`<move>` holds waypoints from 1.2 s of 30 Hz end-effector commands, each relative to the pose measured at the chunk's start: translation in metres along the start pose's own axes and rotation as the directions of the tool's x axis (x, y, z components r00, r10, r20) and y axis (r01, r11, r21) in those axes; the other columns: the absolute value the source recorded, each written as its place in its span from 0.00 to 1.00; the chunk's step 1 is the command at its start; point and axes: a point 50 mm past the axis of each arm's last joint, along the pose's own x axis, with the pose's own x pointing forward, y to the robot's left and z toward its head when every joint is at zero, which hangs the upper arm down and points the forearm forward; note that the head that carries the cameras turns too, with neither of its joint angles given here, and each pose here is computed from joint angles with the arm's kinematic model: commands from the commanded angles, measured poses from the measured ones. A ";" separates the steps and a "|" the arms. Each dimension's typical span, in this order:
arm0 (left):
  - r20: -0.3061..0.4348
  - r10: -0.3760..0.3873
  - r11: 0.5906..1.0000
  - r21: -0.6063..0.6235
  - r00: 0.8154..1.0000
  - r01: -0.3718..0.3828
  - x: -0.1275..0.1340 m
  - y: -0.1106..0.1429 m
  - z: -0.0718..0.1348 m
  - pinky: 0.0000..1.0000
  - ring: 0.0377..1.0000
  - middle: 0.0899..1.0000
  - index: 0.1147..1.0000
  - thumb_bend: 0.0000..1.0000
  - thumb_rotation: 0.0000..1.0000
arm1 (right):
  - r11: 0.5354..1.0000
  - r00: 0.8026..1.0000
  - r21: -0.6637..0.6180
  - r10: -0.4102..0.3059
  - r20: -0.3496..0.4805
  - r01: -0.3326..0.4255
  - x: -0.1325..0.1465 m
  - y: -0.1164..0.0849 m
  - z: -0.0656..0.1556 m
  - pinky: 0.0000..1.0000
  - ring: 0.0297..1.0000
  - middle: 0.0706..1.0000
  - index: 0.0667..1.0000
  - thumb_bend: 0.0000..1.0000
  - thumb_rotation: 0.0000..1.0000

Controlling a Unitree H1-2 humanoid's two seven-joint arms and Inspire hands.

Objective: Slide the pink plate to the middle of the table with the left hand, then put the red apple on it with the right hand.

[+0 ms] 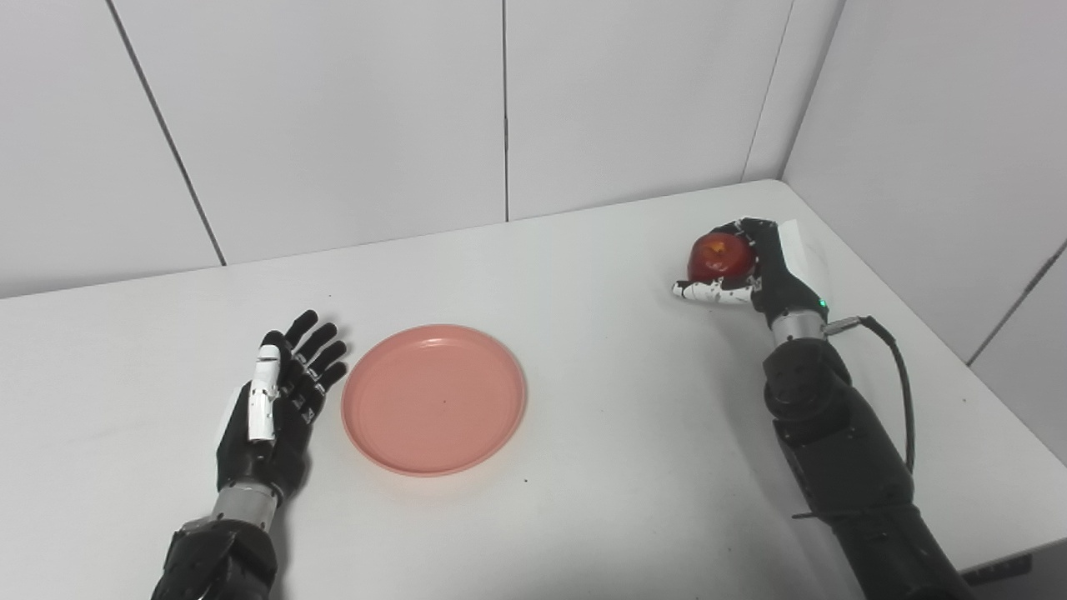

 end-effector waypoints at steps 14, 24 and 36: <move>-0.020 0.019 1.000 0.003 1.000 -0.019 0.001 -0.012 -0.006 0.88 0.85 0.85 0.83 0.40 1.00 | 0.994 0.975 0.087 -0.087 0.204 0.070 -0.004 -0.026 0.081 0.39 0.44 0.44 0.46 0.53 0.00; -0.017 0.021 1.000 0.009 1.000 -0.020 0.003 -0.021 -0.009 0.86 0.83 0.83 0.82 0.40 1.00 | 0.990 0.938 0.138 -0.031 0.346 -0.018 -0.014 -0.006 0.129 0.36 0.42 0.43 0.48 0.53 0.00; -0.017 0.016 1.000 0.020 1.000 -0.016 0.004 -0.032 -0.010 0.88 0.86 0.86 0.83 0.40 1.00 | 0.976 0.885 0.156 0.064 0.461 -0.152 -0.028 0.031 0.176 0.34 0.40 0.42 0.48 0.53 0.00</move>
